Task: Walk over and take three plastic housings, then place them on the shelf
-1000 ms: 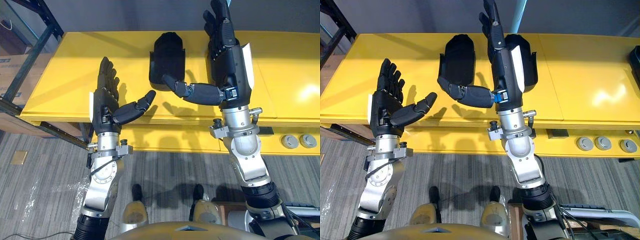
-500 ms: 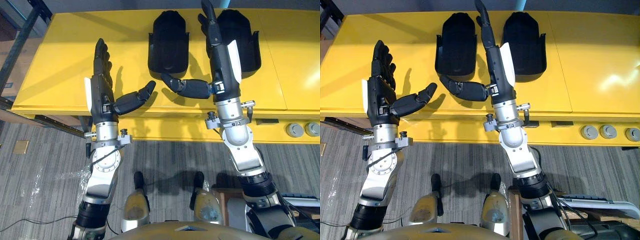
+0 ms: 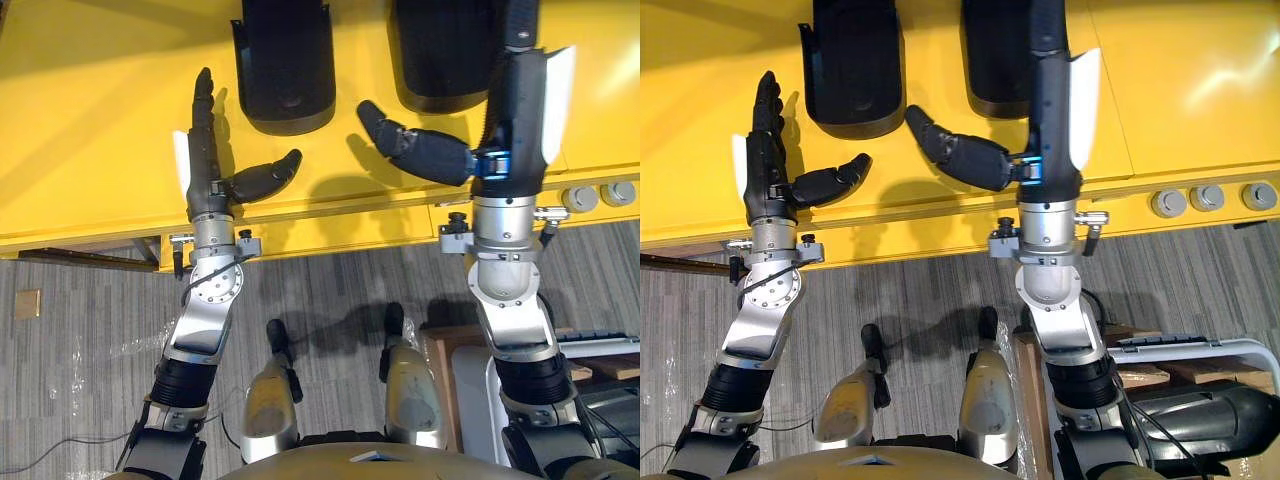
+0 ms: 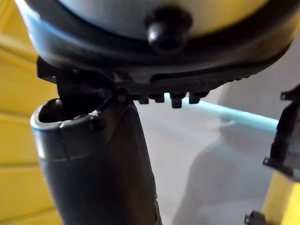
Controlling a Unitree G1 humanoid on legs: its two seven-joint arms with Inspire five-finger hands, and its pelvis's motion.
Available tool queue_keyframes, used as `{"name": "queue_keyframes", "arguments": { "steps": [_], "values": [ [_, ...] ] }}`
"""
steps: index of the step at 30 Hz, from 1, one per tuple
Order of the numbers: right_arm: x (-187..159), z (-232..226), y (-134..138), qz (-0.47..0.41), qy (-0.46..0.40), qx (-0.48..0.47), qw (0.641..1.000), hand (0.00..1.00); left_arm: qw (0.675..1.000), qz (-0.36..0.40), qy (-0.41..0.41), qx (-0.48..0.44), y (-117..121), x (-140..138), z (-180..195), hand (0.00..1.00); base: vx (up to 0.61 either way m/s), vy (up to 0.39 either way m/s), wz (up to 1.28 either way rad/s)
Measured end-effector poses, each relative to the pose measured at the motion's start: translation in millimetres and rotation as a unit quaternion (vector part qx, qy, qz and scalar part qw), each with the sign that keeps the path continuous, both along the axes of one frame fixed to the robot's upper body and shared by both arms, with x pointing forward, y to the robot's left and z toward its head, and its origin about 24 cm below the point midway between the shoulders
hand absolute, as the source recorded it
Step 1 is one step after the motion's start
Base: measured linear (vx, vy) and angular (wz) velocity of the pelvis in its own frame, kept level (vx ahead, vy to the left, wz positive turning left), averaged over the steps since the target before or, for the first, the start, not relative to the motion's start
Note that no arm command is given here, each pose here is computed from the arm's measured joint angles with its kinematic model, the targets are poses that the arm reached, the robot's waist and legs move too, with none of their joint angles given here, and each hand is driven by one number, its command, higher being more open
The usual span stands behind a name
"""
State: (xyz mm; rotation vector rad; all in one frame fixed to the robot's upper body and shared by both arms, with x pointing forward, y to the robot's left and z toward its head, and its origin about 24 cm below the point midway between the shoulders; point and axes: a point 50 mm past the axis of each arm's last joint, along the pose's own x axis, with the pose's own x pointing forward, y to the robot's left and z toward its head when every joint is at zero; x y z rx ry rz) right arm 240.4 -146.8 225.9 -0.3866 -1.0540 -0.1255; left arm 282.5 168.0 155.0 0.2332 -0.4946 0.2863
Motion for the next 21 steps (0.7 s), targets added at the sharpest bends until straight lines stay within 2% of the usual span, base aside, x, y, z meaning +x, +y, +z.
{"name": "queue_keyframes", "arguments": {
  "steps": [7, 21],
  "values": [
    [-4, -7, -16, -0.037, 0.008, 0.018, 0.999, 1.0, 0.999, 0.036, 0.001, -0.011, 9, 7, -1, 1.0, -0.03, 0.008, -0.12],
    [-6, -13, -25, -0.054, 0.017, 0.02, 0.998, 1.0, 0.996, 0.087, -0.006, -0.03, 20, 20, 0, 1.0, 0.0, 0.004, -0.04]
  ]
}}
